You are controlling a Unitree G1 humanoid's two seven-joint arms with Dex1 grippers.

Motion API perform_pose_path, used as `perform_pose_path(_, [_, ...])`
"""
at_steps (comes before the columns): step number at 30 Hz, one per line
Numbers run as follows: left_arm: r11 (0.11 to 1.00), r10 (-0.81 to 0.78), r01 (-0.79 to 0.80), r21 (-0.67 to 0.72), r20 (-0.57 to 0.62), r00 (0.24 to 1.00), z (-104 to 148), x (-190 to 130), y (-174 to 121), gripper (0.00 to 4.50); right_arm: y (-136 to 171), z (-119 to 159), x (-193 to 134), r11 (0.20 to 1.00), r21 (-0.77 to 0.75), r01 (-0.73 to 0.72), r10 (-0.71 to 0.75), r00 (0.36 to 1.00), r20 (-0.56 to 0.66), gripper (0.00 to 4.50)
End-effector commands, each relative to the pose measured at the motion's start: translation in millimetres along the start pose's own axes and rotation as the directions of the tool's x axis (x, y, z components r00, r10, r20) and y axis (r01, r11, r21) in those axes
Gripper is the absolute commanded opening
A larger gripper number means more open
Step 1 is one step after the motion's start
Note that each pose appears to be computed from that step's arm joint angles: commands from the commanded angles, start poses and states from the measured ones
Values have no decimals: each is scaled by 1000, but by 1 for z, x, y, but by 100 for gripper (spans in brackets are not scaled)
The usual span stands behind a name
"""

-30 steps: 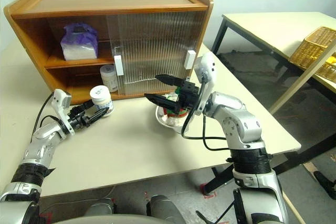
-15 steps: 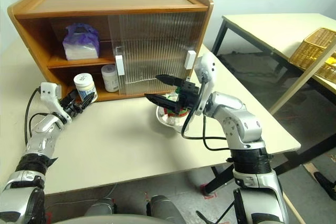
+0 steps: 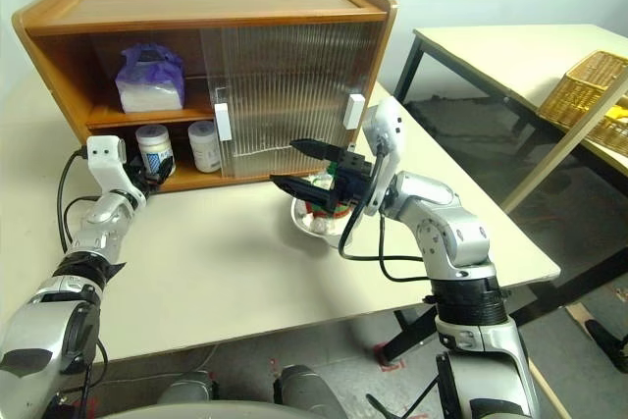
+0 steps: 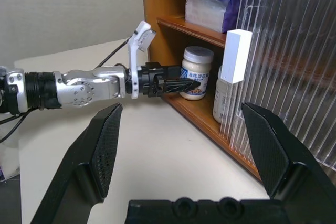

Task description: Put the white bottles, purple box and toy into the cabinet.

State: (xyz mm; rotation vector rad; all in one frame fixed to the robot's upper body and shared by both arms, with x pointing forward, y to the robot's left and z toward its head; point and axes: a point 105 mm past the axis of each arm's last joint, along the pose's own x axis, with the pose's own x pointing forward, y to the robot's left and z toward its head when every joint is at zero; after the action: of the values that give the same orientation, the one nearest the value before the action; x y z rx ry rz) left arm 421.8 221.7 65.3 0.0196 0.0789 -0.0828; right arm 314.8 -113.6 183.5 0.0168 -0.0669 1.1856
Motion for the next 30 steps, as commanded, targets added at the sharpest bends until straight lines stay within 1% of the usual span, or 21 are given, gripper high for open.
perform_pose_path(1, [999, 30, -30, -10, -17, 999, -2, 4, 0, 306, -1, 2, -1, 1000, -18, 6, -6, 1000, -6, 450])
perform_pose_path(8, [997, 60, -63, -45, -58, 997, -9, 8, -2, 306, -1, 1, 0, 1000, -19, 7, -7, 1000, -7, 450])
perform_pose_path(11, [997, 62, -65, -37, -71, 996, -12, 8, -3, 306, -2, 1, -1, 1000, -19, 8, -8, 1000, -6, 450])
perform_pose_path(15, [998, 50, -52, -26, -72, 996, -12, 9, -6, 444, -2, 1, -3, 1000, -19, 10, -10, 1000, -8, 450])
perform_pose_path(22, [1000, -13, 14, -27, 8, 1000, -3, 6, -13, 448, -2, -1, -1, 1000, -15, 5, -5, 1000, -6, 450])
perform_pose_path(26, [999, -35, 37, -32, 76, 996, 3, 0, -14, 448, -1, -2, -1, 1000, -12, 0, 0, 1000, -5, 450])
perform_pose_path(30, [1000, -18, 19, -10, 109, 994, 3, -11, -8, 448, -2, -3, 0, 1000, -9, -6, 6, 1000, -4, 450])
